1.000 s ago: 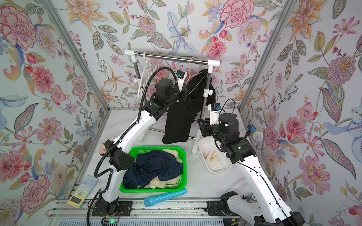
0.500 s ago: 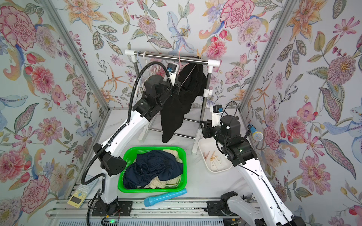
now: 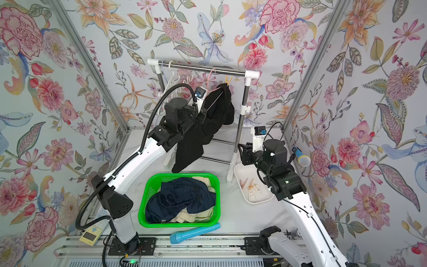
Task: Remove the clothespins securing shorts to the hanger
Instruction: Pick up the hanger from the clothesline, then adjust the shorts in the basket.
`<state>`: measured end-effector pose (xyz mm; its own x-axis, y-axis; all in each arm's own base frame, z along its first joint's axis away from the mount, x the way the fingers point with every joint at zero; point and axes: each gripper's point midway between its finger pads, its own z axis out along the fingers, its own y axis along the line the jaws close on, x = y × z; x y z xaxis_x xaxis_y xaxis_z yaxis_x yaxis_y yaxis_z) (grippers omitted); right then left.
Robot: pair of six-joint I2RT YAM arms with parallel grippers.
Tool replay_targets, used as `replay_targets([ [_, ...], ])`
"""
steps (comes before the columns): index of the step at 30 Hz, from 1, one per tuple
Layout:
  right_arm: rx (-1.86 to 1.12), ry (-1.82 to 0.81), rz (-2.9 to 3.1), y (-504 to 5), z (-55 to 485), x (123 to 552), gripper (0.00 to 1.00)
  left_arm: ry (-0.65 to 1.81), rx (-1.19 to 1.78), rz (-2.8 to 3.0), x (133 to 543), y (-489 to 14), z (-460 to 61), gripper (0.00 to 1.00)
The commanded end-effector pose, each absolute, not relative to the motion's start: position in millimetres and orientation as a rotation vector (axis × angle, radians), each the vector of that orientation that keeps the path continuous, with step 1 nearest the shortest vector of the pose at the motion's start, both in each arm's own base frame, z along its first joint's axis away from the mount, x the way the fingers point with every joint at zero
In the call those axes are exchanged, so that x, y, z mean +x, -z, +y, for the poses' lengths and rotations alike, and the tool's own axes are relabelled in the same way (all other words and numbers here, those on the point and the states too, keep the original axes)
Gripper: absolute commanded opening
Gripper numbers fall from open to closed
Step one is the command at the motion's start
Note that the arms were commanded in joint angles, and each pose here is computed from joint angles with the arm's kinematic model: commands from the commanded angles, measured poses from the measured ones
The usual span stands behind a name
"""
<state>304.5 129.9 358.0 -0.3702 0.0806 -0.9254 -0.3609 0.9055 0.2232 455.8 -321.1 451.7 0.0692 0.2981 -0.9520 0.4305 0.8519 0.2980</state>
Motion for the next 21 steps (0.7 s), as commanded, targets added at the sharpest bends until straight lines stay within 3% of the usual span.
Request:
replay_targets([
  [1,-0.184,-0.469,1.894,-354.7,125.9,305.7,0.44,0.094,0.549,1.386,426.5,-507.6,-293.8,0.00],
  [11,-0.196,-0.491,1.915,-341.8,125.8,300.4,0.52,0.113,0.565,1.304,343.9,-517.4,-235.4,0.00],
  [21,-0.223,-0.531,1.906,-340.7,128.6,291.4,0.83,0.170,0.573,1.197,241.7,-563.7,-167.6,0.00],
])
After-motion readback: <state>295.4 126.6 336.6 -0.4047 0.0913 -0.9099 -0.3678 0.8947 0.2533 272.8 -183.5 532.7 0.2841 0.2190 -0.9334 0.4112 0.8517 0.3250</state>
